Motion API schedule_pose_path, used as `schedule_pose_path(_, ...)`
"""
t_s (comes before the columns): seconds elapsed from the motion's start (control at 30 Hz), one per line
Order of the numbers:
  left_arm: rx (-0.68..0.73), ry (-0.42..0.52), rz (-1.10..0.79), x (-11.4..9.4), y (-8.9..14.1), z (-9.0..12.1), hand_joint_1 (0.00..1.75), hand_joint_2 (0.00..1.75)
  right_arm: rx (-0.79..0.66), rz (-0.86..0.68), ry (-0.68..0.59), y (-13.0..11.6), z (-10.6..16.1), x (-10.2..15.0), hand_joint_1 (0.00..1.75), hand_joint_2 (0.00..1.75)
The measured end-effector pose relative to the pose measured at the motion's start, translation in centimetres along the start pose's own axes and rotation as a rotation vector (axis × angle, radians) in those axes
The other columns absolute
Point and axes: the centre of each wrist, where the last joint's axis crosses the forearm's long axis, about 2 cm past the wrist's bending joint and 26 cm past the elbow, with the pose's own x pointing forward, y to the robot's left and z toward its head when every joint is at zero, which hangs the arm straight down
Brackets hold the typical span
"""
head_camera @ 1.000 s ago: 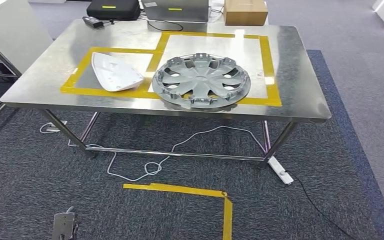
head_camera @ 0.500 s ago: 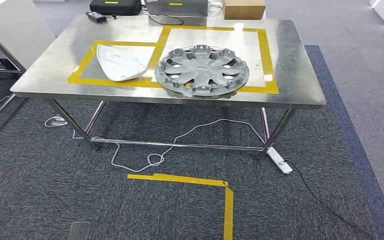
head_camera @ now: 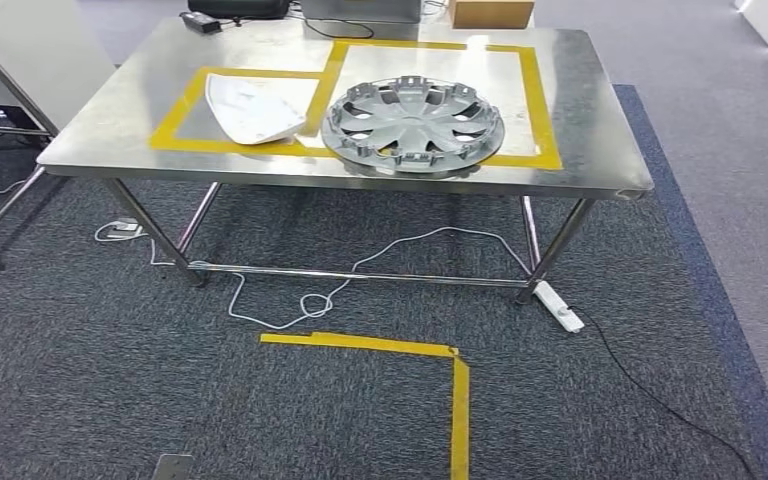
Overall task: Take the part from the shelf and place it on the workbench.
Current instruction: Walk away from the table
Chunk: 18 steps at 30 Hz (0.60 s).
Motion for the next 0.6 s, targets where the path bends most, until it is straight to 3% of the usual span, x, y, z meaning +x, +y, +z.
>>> schedule_pose_path(0.6, 0.038, 0.049, -0.039, 0.05, -0.13, -0.03, 0.00, 0.00, -0.017, 0.013, -0.021, -0.11, -0.30, 0.46, 0.00, 0.00)
